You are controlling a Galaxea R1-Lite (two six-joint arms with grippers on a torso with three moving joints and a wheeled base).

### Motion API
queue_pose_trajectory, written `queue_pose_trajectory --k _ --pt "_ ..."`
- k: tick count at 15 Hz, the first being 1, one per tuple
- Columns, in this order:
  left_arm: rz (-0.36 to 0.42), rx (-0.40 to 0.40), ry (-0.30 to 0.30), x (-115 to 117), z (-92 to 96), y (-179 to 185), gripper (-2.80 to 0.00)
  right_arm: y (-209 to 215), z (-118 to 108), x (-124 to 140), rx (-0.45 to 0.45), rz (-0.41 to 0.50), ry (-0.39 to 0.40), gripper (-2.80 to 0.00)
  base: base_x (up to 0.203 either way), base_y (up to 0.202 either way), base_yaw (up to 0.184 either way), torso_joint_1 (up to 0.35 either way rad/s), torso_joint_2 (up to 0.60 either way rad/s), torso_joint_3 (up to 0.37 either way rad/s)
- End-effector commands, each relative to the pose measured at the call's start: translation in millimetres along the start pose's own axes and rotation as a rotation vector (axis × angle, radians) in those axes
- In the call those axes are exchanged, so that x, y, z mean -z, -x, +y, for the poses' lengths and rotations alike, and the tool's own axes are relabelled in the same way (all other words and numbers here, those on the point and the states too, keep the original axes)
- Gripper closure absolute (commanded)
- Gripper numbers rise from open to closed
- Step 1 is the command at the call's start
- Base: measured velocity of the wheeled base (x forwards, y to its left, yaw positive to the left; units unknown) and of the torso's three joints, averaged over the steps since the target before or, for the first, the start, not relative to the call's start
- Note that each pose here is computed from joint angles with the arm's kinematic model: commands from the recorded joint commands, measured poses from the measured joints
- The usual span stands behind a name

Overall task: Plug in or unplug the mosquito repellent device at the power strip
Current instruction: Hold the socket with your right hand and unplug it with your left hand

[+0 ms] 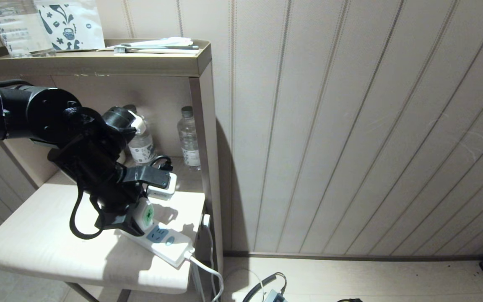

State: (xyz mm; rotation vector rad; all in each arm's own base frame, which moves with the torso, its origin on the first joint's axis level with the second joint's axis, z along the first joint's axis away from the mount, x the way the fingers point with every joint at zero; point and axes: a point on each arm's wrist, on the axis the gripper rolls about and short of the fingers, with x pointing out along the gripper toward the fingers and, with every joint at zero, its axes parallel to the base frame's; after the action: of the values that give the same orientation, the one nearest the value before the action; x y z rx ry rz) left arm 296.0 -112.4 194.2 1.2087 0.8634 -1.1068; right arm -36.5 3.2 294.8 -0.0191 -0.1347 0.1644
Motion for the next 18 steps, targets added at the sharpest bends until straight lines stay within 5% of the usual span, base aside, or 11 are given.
queue_pose_trajectory --k 1,3,6,12,18 --pt "0.008 0.014 -0.006 0.4 0.0 -4.1 0.0 -92.6 -12.0 -26.9 -0.089 0.195 -0.019 0.0 0.0 0.0 0.0 0.0 0.0 0.0" --pt "0.007 0.004 -0.007 -0.1 0.6 -1.9 0.0 -138.3 -6.4 -29.7 -0.217 0.275 -0.012 0.0 0.0 0.0 0.0 0.0 0.0 0.0" --pt "0.005 -0.002 -0.007 -0.5 0.2 0.1 0.0 -195.3 38.8 -13.0 -0.429 0.408 0.036 0.0 0.0 0.0 0.0 0.0 0.0 0.0" --pt "0.011 0.011 -0.007 -0.1 -1.7 -2.5 0.0 -274.1 143.0 53.9 -0.53 0.589 0.058 0.0 0.0 0.0 0.0 0.0 0.0 0.0" --pt "0.015 -0.01 -0.019 -3.1 -4.3 4.0 0.0 -294.6 201.5 126.6 -0.559 0.668 -0.074 0.0 0.0 0.0 0.0 0.0 0.0 0.0"
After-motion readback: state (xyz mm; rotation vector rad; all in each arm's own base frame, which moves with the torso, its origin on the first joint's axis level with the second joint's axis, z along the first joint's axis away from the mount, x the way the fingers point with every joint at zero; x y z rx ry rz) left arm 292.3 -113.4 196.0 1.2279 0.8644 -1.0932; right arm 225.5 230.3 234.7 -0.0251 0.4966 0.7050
